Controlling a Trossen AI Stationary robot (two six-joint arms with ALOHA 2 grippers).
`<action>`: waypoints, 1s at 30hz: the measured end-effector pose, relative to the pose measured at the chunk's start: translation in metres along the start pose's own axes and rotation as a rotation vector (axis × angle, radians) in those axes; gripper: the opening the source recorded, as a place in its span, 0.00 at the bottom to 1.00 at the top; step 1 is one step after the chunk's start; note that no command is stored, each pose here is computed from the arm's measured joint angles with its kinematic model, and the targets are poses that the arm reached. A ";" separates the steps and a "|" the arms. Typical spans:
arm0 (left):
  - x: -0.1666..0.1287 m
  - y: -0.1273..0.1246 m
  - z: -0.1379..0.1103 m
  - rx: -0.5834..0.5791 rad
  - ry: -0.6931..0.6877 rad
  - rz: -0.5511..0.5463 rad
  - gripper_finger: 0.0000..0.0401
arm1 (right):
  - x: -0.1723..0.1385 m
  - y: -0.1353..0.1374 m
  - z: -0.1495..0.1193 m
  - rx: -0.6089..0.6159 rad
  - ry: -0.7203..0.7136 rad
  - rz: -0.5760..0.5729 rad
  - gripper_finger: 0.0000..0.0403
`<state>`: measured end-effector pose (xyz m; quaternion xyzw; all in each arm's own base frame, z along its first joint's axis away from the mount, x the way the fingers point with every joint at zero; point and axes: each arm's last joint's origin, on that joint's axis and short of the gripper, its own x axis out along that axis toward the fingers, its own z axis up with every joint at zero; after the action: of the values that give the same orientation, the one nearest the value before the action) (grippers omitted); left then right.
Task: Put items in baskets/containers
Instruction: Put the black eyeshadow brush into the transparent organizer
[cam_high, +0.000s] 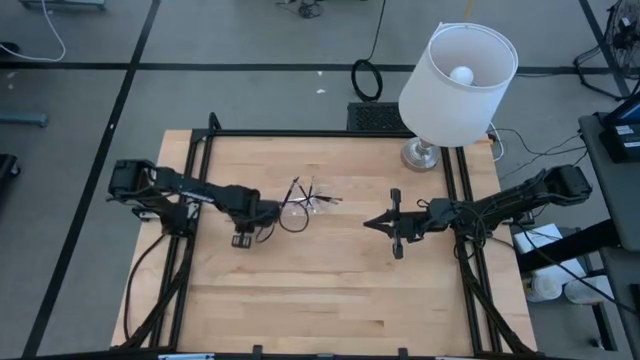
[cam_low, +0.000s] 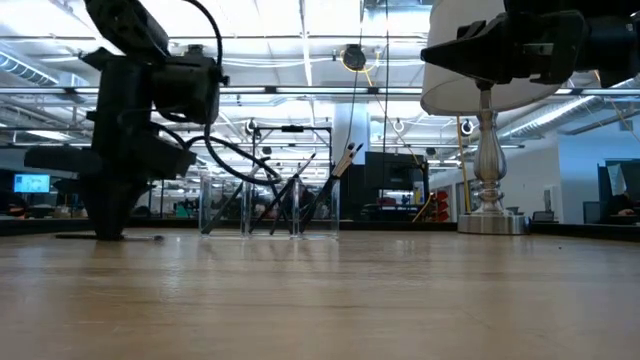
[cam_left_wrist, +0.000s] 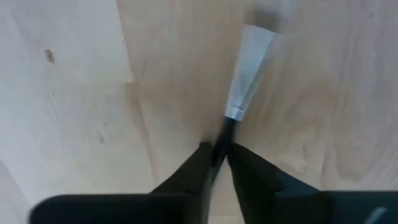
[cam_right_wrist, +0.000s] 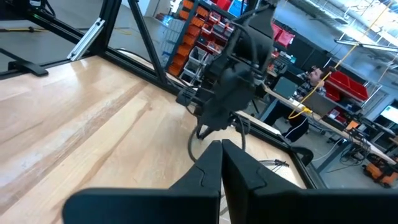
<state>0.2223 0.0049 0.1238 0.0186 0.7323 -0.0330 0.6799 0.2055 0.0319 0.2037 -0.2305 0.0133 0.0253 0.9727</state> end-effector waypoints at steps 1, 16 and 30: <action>0.000 -0.005 0.000 -0.009 0.002 0.010 0.14 | 0.000 0.000 0.000 0.001 0.000 0.000 0.00; -0.018 -0.079 0.035 -0.037 -0.269 -0.070 0.07 | 0.000 0.000 0.000 0.058 0.005 0.003 0.00; 0.010 -0.129 0.078 0.006 -0.406 -0.132 0.01 | 0.000 0.000 -0.001 0.106 0.007 0.005 0.00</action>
<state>0.2900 -0.1296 0.1113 -0.0344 0.5800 -0.0829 0.8097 0.2056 0.0320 0.2030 -0.1788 0.0185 0.0263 0.9834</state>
